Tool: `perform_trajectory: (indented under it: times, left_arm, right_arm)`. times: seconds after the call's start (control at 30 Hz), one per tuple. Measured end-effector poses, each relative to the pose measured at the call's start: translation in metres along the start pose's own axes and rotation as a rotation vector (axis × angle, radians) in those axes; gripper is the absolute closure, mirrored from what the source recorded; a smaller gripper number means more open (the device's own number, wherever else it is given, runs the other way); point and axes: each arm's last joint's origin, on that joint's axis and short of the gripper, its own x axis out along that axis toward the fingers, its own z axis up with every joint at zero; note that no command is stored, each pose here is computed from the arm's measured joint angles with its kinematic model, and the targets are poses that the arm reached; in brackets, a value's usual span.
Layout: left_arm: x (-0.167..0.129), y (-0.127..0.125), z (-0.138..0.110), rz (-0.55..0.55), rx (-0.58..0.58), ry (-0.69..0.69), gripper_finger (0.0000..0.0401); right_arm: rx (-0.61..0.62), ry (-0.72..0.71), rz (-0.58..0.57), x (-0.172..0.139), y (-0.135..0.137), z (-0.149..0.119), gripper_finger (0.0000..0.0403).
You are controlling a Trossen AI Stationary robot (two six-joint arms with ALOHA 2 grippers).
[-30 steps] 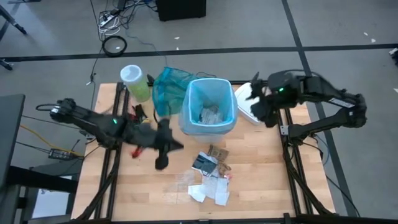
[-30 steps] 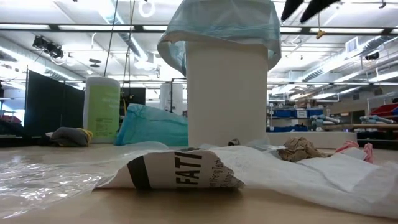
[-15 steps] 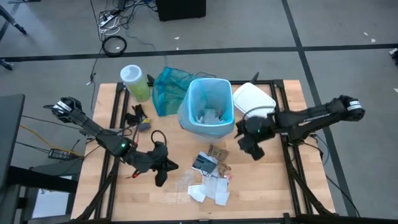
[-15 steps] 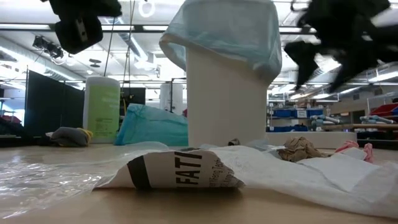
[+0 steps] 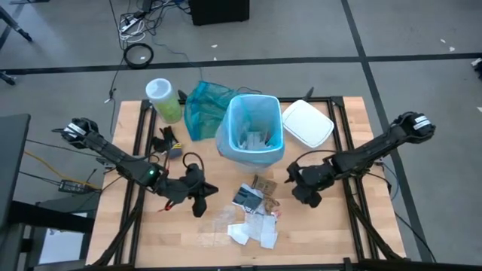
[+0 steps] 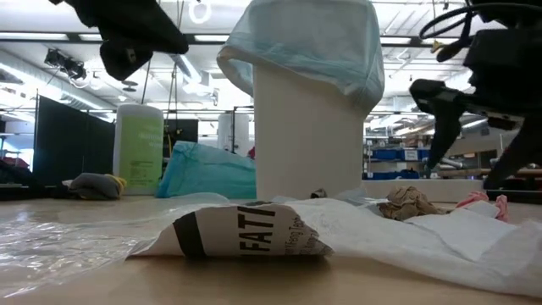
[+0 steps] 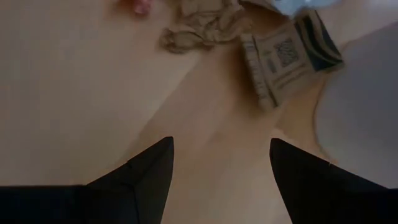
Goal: Place trash/remove bag and relplace
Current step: Put the brown cardboard into the white trash bin
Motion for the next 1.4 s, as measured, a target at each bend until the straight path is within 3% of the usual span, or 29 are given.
perform_trajectory:
  times: [0.27,0.5,0.9,1.2,1.4]
  left_arm:
    - [0.004,0.008,0.004,0.039,-0.015,0.000,0.0368]
    - [0.005,0.009,0.005,0.043,-0.045,0.000,0.0368]
    - [0.005,0.010,0.004,0.054,-0.036,0.004,0.0368]
    - [0.005,0.011,0.003,0.068,-0.021,0.017,0.0368]
    - [0.004,0.012,0.002,0.077,-0.018,0.021,0.0368]
  right_arm:
    - [-0.104,0.041,-0.095,0.033,0.010,0.002,0.0151]
    - [-0.116,0.057,-0.121,0.052,0.020,0.008,0.0151]
    - [-0.101,0.001,-0.116,0.039,0.025,0.022,0.0153]
    - [-0.267,-0.058,-0.107,0.041,0.023,0.032,0.0154]
    - [-0.259,-0.068,-0.129,0.050,0.014,0.036,0.0154]
